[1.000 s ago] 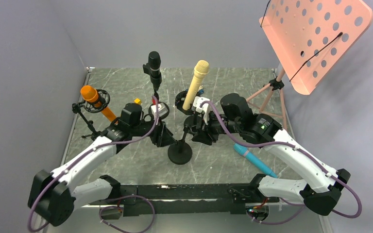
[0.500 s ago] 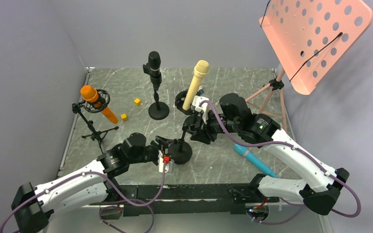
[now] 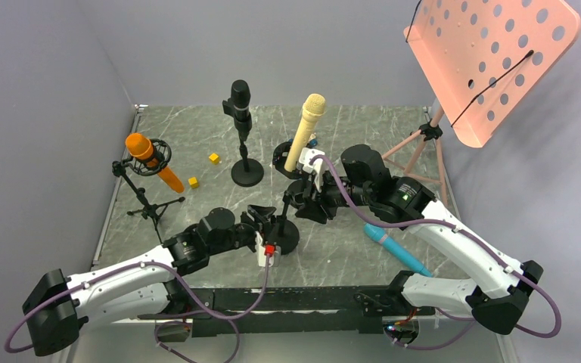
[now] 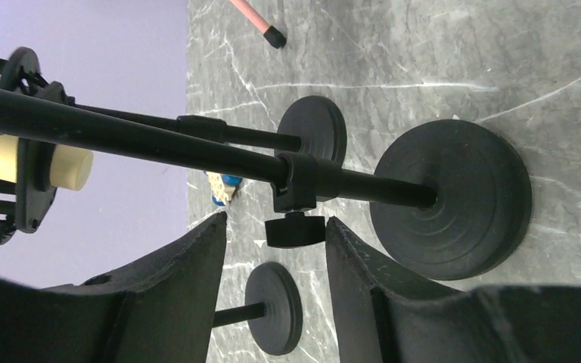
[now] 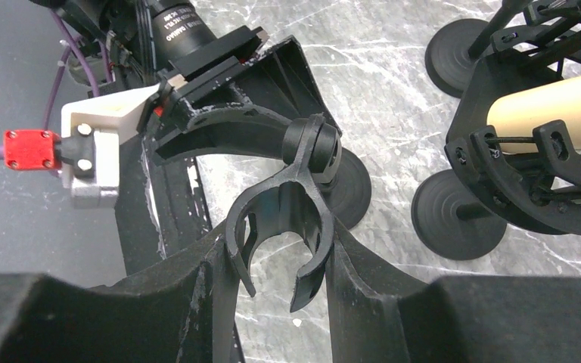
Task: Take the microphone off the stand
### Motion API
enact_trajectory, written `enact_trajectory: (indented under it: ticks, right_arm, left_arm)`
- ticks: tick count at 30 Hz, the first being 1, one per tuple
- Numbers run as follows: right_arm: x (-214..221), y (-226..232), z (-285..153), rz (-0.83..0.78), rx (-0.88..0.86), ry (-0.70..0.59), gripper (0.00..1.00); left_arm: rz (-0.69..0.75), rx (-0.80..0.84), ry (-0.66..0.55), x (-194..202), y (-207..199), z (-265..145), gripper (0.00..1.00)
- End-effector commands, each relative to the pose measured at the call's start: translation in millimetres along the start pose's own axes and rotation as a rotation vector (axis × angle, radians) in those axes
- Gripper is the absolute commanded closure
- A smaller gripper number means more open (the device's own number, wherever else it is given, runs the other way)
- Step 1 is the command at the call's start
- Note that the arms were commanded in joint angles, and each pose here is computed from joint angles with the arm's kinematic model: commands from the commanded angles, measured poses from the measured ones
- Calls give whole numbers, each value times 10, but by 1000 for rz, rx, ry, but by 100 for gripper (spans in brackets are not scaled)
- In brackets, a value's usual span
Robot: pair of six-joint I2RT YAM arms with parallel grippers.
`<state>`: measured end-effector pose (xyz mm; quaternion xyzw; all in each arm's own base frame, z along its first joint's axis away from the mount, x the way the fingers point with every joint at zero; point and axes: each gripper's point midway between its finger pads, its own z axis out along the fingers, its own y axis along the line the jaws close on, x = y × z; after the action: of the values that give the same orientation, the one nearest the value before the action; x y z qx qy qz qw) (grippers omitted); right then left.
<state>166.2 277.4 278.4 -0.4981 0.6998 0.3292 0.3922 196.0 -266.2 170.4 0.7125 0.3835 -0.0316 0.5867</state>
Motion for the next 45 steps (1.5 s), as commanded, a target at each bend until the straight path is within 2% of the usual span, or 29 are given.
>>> enact_trajectory:
  ticks: [1,6,7,10,12,14,16,19,22,24,26,29,32,33,34,35,36,40,44,45]
  right_arm:
    - [-142,-104,1,-36,42,-51,97]
    - [-156,-103,-13,-38,44,-56,97]
    - [-150,-102,-9,-37,43,-54,96]
    - [-145,-104,-14,-38,46,-53,97]
    - [-143,-102,-26,-41,47,-51,97]
    - [-140,-103,-37,-46,48,-47,97]
    - [-142,-101,-57,-55,50,-46,97]
    - [-137,-91,-82,-67,48,-41,97]
    - [-128,-79,-105,-71,47,-42,97]
    - [-120,-60,-108,-70,39,-42,97]
    - [-118,-51,-114,-69,36,-44,98]
    - [-109,-34,-126,-69,31,-46,98]
    - [-102,-19,-140,-70,28,-51,98]
    - [-102,-17,-145,-70,29,-53,98]
    - [-104,-17,-154,-71,32,-56,98]
    - [-99,-18,-158,-70,35,-57,98]
    - [-99,-20,-164,-71,38,-59,98]
    - [-92,-13,-186,-75,39,-59,98]
    - [-95,-18,-179,-74,42,-65,98]
    - [-97,-18,-173,-73,41,-66,98]
  left_arm:
    - [24,-52,48,72,118,43,46]
    - [43,-31,58,116,45,78,45]
    - [43,-24,58,122,29,84,49]
    - [-2,-12,76,139,21,96,73]
    - [-92,12,100,140,32,91,90]
    - [-301,100,103,82,9,46,100]
    - [-567,176,79,-23,50,-29,100]
    - [-940,362,-61,-340,80,-173,100]
    - [-1203,542,-144,-581,77,-230,100]
    - [-1359,618,-166,-666,62,-234,100]
    - [-1461,622,-211,-684,106,-192,100]
    - [-1630,652,-189,-571,43,-158,100]
    - [-1722,578,-141,-389,60,-134,100]
    - [-1721,548,-117,-333,68,-129,90]
    - [-1678,505,-94,-277,104,-122,72]
    - [-1624,463,-60,-229,128,-143,58]
    - [-1541,422,-44,-195,178,-165,48]
    - [-1123,317,-6,-152,247,-295,32]
    - [-614,174,22,-181,185,-289,27]
    - [-542,146,42,-151,178,-257,20]
